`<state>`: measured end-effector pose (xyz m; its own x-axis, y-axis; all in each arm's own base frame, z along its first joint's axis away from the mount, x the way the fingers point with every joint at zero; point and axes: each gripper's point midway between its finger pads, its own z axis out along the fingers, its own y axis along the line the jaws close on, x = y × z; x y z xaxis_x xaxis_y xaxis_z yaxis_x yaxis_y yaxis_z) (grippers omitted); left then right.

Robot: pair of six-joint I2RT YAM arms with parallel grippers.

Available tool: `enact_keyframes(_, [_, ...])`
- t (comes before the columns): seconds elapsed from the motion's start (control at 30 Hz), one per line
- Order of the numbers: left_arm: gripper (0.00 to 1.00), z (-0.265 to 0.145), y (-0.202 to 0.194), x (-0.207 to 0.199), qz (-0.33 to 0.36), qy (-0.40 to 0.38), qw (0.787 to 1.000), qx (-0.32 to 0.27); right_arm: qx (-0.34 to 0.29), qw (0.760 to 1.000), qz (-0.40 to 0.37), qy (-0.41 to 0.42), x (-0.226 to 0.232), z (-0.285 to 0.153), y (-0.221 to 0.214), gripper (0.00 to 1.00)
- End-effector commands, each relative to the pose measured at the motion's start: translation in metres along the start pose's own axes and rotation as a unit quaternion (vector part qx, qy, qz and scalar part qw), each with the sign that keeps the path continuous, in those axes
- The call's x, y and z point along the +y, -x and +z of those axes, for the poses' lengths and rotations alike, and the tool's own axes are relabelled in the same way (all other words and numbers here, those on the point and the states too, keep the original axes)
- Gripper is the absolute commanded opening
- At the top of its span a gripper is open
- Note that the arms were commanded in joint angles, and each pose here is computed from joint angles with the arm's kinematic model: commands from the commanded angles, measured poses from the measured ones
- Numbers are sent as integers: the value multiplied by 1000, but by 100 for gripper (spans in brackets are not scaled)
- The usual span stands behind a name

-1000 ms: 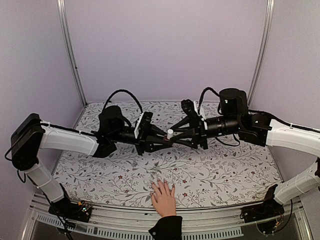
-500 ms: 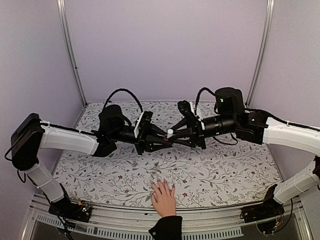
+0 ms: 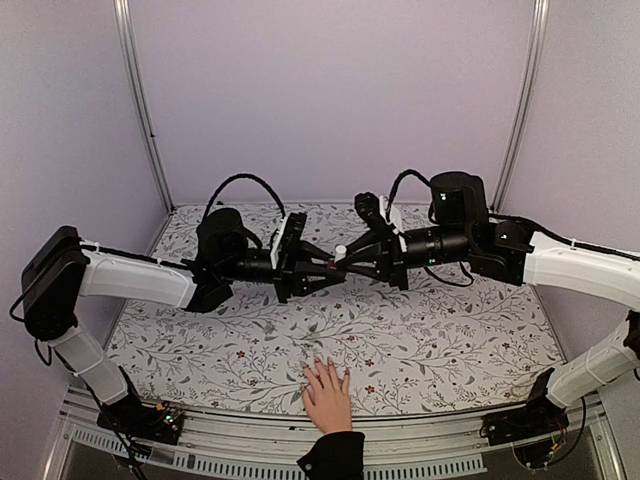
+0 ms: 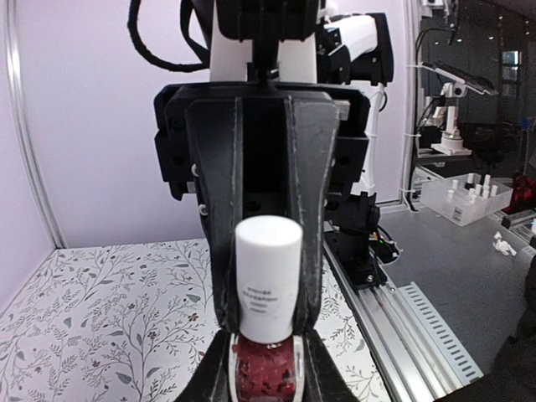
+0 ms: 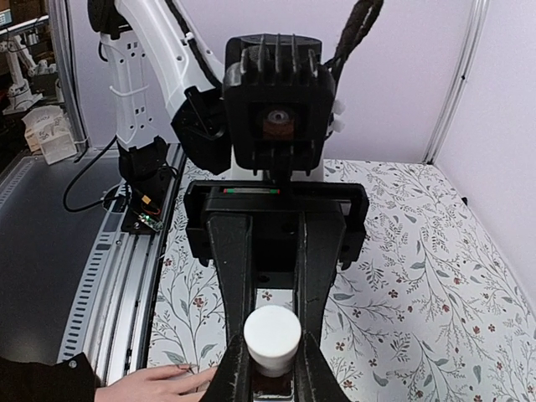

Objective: Paint the nails
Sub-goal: Screw the nail polish bottle.

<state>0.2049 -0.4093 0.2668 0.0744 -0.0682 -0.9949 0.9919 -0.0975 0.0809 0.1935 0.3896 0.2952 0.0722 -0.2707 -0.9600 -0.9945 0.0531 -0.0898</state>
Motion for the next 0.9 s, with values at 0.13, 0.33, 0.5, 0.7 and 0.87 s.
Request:
enact_keyframes(0.13, [0, -8, 17, 45, 15, 127, 992, -18, 17, 998, 31, -53, -23, 10, -12, 7])
enact_keyframes(0.33, [0, -14, 17, 65, 12, 187, 982, -25, 19, 994, 59, -85, -37, 16, -17, 6])
enact_keyframes(0.5, [0, -14, 11, 77, 3, 219, 975, -28, 11, 990, 77, -121, -51, 16, -17, 6])
enact_keyframes(0.7, [0, -12, 2, 79, -10, 218, 975, -29, 19, 986, 105, -130, -57, 23, -25, 7])
enact_keyframes(0.87, [0, -12, 1, 75, -5, 202, 979, -18, 17, 984, 109, -139, -59, 19, -22, 20])
